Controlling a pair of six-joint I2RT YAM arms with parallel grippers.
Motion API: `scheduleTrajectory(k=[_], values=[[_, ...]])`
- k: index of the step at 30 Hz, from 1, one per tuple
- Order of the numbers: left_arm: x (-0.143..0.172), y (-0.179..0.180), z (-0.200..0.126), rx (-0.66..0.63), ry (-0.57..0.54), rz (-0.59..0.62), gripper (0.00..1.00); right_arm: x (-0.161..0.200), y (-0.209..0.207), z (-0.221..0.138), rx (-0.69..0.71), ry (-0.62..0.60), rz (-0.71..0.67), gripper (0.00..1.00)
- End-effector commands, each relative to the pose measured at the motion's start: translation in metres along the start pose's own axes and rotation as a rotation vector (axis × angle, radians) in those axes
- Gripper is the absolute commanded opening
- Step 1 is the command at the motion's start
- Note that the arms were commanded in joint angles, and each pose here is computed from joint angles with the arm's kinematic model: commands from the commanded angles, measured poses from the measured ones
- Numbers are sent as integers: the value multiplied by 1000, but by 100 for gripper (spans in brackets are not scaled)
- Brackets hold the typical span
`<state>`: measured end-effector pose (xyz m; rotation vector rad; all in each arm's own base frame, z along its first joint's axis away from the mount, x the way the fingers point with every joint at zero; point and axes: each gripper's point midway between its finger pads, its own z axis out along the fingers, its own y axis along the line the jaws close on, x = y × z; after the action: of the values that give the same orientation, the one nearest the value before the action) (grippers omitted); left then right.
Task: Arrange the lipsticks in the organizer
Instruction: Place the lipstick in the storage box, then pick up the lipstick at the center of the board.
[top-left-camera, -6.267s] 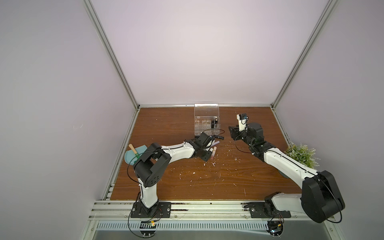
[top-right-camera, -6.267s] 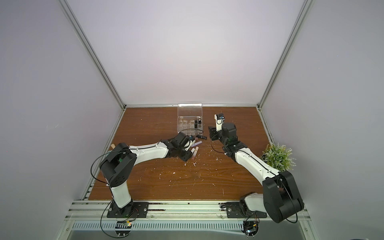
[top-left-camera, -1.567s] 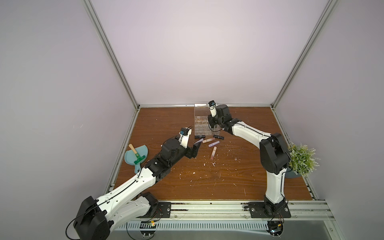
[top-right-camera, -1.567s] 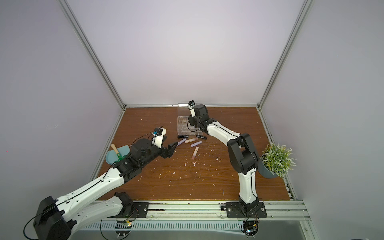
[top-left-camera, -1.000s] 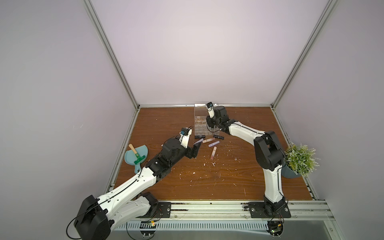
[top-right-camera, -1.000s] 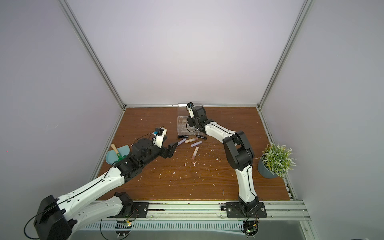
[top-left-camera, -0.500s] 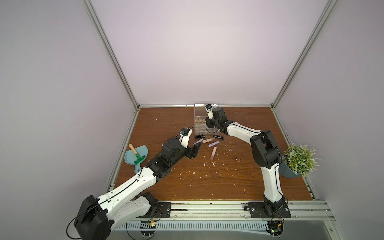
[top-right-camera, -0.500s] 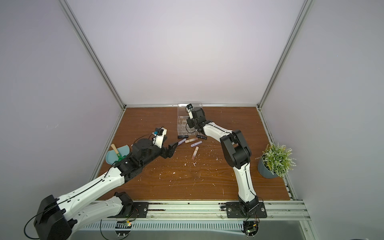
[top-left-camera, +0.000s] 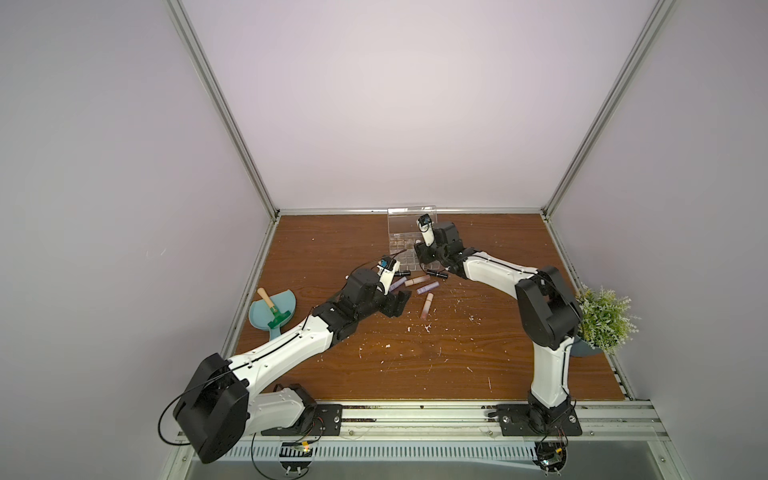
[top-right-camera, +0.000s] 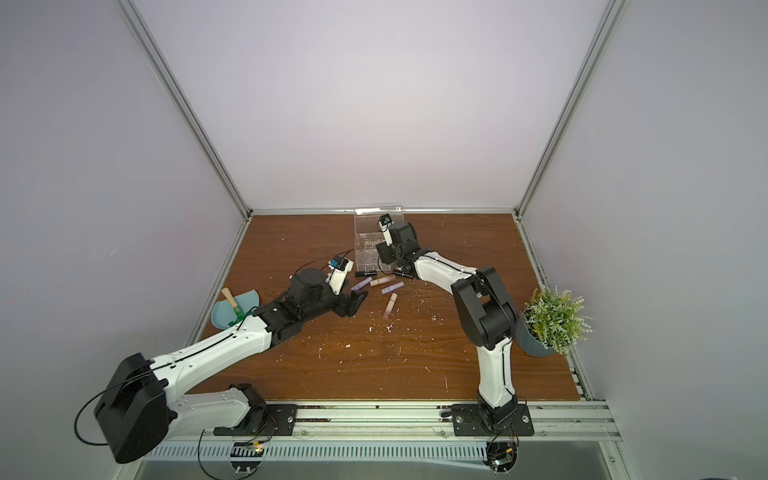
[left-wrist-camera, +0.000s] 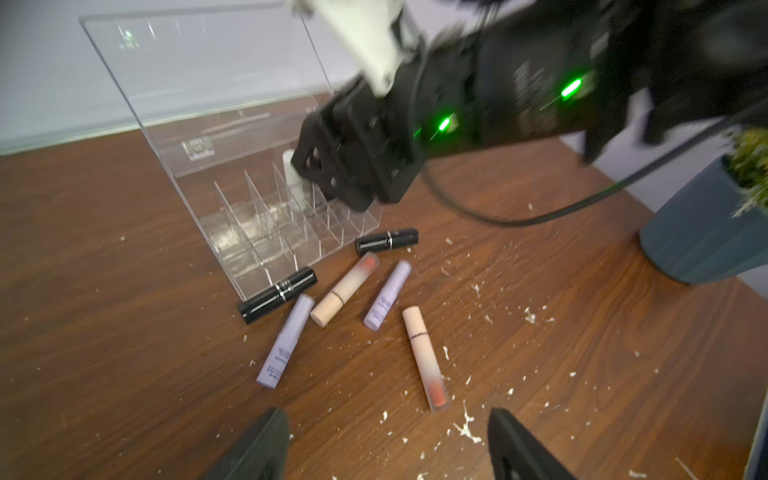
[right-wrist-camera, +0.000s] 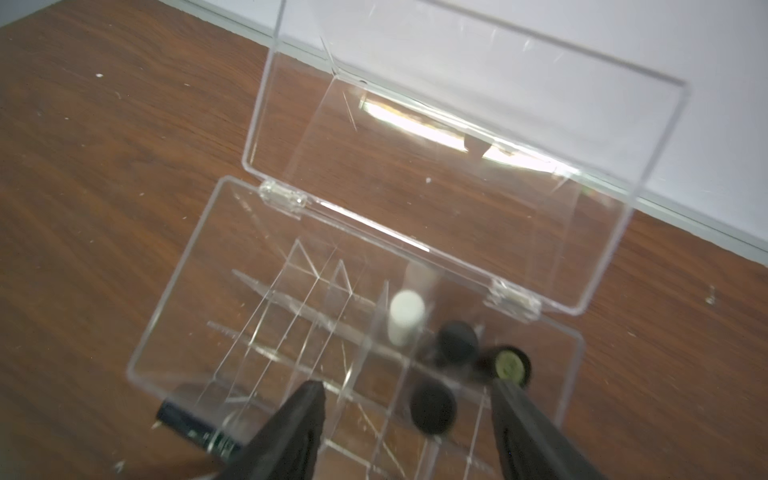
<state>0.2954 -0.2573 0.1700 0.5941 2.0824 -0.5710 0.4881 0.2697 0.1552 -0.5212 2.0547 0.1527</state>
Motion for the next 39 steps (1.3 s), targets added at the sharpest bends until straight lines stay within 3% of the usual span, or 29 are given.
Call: scheduleTrajectory(k=[1, 5, 12, 19, 32, 39], values=[[9, -12, 9, 16, 72, 41, 77, -69, -21, -66, 52, -221, 77, 72], [22, -22, 28, 28, 151, 54, 74, -68, -34, -113, 74, -277, 123, 74], [54, -40, 59, 74, 275, 29, 70, -39, -57, -152, 129, -284, 177, 74], [77, -38, 82, 26, 353, -7, 72, -26, -68, -159, 131, -284, 214, 74], [89, -41, 113, -9, 414, -19, 74, -24, -75, -160, 124, -283, 232, 73], [101, -36, 124, -45, 475, -17, 66, -24, -76, -160, 123, -282, 236, 73]])
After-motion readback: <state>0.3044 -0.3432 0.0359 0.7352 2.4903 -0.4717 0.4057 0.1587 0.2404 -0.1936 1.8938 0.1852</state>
